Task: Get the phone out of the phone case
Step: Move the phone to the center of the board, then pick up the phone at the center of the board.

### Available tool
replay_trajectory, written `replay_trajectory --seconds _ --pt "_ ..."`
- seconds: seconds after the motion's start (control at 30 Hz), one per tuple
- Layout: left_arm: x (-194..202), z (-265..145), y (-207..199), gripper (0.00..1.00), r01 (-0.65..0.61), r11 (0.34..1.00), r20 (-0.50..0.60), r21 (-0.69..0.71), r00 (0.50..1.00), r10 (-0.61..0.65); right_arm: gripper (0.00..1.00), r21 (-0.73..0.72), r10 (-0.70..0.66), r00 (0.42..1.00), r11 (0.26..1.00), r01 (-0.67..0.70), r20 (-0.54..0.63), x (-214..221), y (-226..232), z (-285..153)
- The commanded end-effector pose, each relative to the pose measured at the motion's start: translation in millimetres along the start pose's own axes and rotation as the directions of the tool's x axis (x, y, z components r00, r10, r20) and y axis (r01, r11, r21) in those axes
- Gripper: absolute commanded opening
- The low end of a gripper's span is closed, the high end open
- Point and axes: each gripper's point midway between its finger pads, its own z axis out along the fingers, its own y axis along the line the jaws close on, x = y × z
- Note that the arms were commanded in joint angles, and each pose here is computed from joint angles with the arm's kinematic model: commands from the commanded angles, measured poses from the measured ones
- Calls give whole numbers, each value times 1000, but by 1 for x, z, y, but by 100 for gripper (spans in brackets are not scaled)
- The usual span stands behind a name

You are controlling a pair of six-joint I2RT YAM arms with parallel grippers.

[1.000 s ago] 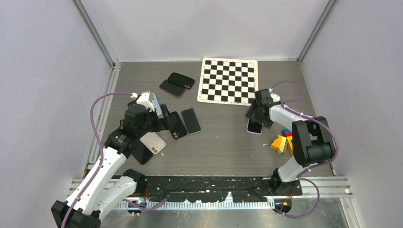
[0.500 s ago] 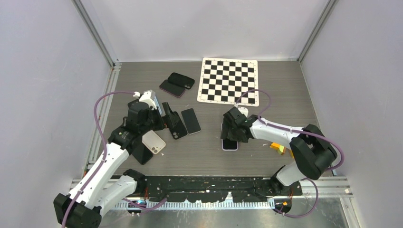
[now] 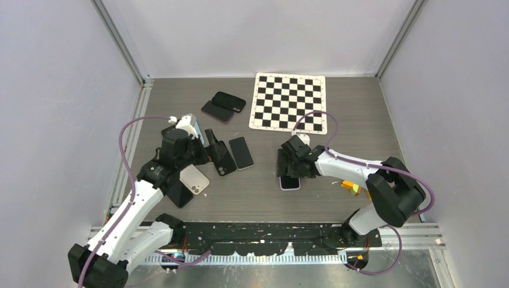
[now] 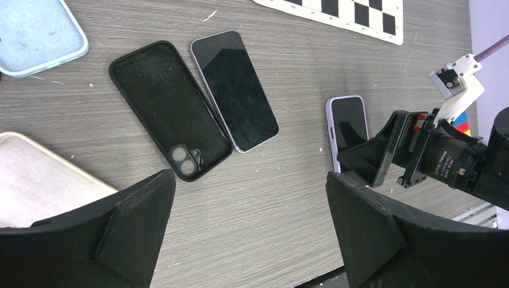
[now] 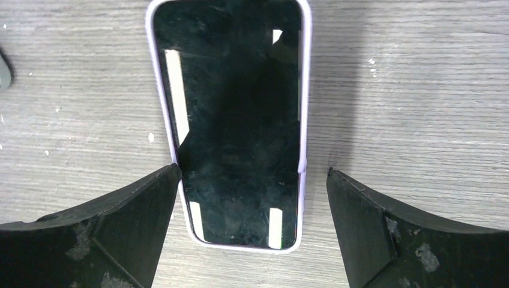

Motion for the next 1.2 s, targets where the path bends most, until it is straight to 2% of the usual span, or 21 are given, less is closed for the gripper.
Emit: replay_trajectory --seconds 0.0,0.27,0.8,1.17 --pt "-11 -1 -7 100 0 1000 50 28 999 -1 100 -110 -32 999 993 31 -9 7 16 -13" --pt "-11 -3 -6 100 2 1000 55 28 998 -4 100 -94 -39 999 995 41 25 7 8 -24" --pt "-11 -3 -6 100 6 1000 56 27 998 -8 100 -27 -247 965 969 246 -84 27 5 -2" --pt "-10 -1 -3 100 10 1000 48 11 999 -11 99 4 -266 960 964 267 -92 27 6 10"
